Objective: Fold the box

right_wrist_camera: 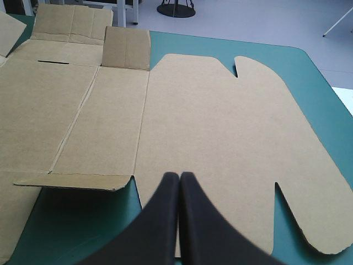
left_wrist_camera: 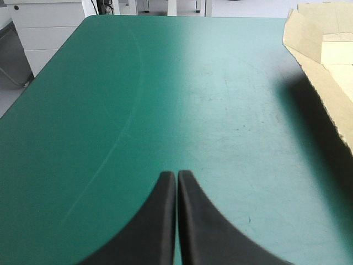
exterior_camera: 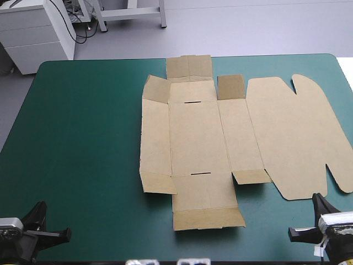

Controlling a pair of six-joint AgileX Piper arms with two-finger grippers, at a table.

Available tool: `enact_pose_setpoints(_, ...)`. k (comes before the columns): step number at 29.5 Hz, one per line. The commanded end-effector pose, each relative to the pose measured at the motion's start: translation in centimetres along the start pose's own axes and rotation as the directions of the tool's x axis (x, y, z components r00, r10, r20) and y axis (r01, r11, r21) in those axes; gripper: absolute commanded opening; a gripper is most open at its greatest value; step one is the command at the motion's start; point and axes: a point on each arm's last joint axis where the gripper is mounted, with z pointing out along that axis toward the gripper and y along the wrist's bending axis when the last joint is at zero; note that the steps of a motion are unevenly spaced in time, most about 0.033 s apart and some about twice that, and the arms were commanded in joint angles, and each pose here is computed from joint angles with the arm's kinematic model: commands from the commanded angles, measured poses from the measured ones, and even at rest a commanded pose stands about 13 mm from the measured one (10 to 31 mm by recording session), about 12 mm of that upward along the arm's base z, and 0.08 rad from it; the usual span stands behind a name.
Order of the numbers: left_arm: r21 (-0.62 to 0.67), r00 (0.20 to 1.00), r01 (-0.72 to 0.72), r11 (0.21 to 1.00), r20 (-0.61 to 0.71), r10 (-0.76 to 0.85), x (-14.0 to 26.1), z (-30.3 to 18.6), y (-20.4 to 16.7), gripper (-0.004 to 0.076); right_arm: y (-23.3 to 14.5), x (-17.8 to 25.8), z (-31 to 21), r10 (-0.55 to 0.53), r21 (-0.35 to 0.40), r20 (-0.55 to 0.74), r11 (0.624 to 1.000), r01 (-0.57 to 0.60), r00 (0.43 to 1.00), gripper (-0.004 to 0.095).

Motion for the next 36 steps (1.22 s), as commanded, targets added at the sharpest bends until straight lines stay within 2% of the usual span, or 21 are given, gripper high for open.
enact_pose_setpoints(1,0.008,0.995,0.010,1.000,0.095,-0.010,-1.2,-0.5,-0.1,-0.0008,-0.2,-1.3,-0.8,-0.008,0.025,0.119,1.000,0.005,0.993,-0.0019)
enact_pose_setpoints(18,0.002,0.997,0.001,1.000,0.072,-0.001,-1.3,-0.2,0.0,-0.0008,-0.2,-1.3,-0.8,-0.008,0.025,0.119,1.000,0.005,0.993,-0.0019)
enact_pose_setpoints(24,0.076,0.997,-0.070,0.995,-0.028,0.073,-2.4,1.8,-0.9,-0.0008,-0.2,-1.3,-0.8,-0.008,0.025,0.119,1.000,0.005,0.993,-0.0020)
enact_pose_setpoints(29,0.144,0.998,-0.011,0.990,-0.064,0.021,-5.1,4.1,-1.9,-0.0008,-0.2,-1.3,-0.8,-0.008,0.025,0.119,1.000,0.005,0.993,-0.0019)
enact_pose_setpoints(36,0.161,0.973,0.047,0.986,-0.229,-0.009,-8.3,8.7,-2.6,-0.0008,-0.2,-1.3,-0.8,-0.008,0.025,0.119,1.000,0.005,0.993,-0.0019)
